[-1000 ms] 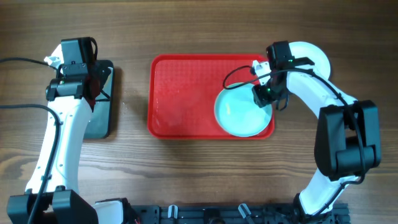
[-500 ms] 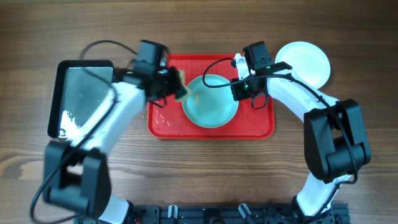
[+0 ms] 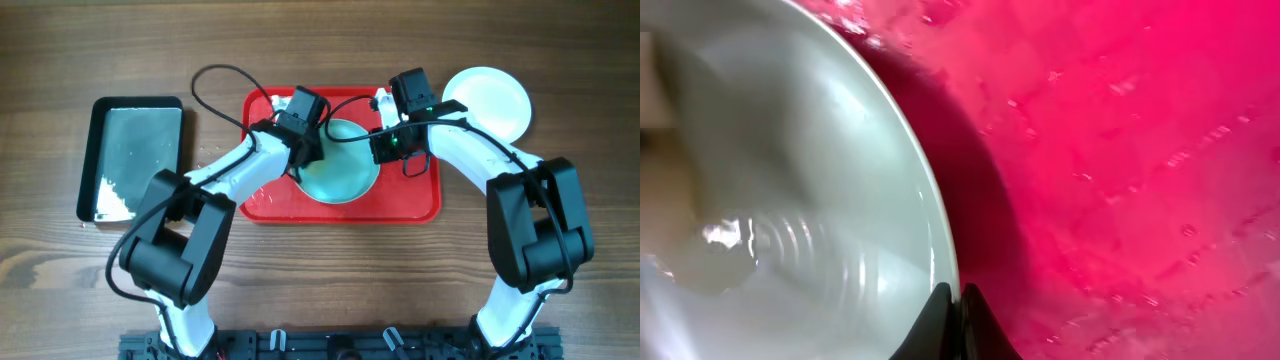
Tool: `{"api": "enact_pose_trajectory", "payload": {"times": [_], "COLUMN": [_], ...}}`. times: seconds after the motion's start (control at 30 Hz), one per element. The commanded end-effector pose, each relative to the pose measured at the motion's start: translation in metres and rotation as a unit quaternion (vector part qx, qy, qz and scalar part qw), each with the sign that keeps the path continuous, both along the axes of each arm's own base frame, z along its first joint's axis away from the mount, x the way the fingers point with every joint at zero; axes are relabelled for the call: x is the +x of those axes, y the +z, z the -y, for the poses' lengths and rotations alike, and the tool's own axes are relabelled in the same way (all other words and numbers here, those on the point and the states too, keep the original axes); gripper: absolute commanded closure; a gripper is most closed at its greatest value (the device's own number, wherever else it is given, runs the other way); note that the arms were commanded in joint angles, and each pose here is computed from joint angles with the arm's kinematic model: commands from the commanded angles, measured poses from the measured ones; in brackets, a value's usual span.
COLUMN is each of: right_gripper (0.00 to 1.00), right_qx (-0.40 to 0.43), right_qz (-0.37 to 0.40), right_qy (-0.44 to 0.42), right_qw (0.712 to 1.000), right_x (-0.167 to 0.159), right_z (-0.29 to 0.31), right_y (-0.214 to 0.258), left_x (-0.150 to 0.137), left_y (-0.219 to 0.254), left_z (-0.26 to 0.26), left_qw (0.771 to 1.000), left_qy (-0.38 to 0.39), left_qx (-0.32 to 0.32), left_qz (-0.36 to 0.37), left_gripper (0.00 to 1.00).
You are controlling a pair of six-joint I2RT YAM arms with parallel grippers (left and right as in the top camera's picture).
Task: Clean dirty plates on tray and stack at the side
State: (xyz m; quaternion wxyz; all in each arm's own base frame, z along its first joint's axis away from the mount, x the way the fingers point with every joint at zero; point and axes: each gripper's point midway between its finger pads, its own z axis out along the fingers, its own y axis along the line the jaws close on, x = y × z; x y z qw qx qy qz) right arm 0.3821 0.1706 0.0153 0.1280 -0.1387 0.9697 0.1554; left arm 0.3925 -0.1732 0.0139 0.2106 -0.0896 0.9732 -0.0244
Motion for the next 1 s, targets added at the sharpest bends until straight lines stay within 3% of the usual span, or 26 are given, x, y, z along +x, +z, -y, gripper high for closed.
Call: {"api": "enact_pose_trajectory", "payload": {"times": [0.0,0.13,0.2,0.23,0.43,0.53,0.6,0.73,0.8,0.97], "right_gripper": [0.96,0.96,0.96,0.96,0.96,0.96,0.96,0.96,0.96,0.96], "right_qx": [-0.014,-0.015,-0.015,-0.014,-0.015,-0.015,-0.017,-0.012,-0.009,-0.008], "right_qz": [-0.009,-0.011,-0.010,-0.010,-0.010,-0.009,-0.003,0.024,0.036,0.040], "right_qy": [-0.008,-0.009,-0.008,-0.008,-0.008,-0.007,0.005,0.015,0.016,0.015], "right_qw": [1.000,1.000,1.000,1.000,1.000,1.000,1.000,1.000,0.999,0.999], "right_x": [-0.002,-0.003,-0.003,-0.003,-0.003,-0.002,-0.001,0.014,0.021,0.023], "right_z": [0.006,0.007,0.006,0.006,0.006,0.007,0.006,0.001,-0.001,-0.001], "right_y": [-0.006,-0.006,-0.006,-0.006,-0.006,-0.006,-0.004,0.011,0.017,0.019], "left_x": [0.018,0.017,0.007,0.003,-0.013,0.009,0.011,0.023,0.027,0.018], "left_y": [0.037,0.053,0.054,0.054,0.001,0.007,0.030,0.130,0.152,0.097], "left_z": [-0.072,0.000,0.046,0.058,0.041,-0.032,-0.060,-0.100,-0.142,-0.264], "left_qw": [0.979,0.997,0.986,0.980,0.991,0.996,0.988,0.973,0.965,0.946], "left_qy": [0.080,0.003,-0.061,-0.079,-0.070,0.017,0.051,0.133,0.180,0.311], "left_qx": [0.163,-0.038,-0.152,-0.179,-0.112,0.074,0.134,0.083,0.049,0.025], "left_qz": [0.090,0.073,0.039,0.028,-0.034,0.035,0.063,0.169,0.182,0.092], "left_gripper": [0.96,0.96,0.96,0.96,0.96,0.96,0.96,0.96,0.96,0.96]}}
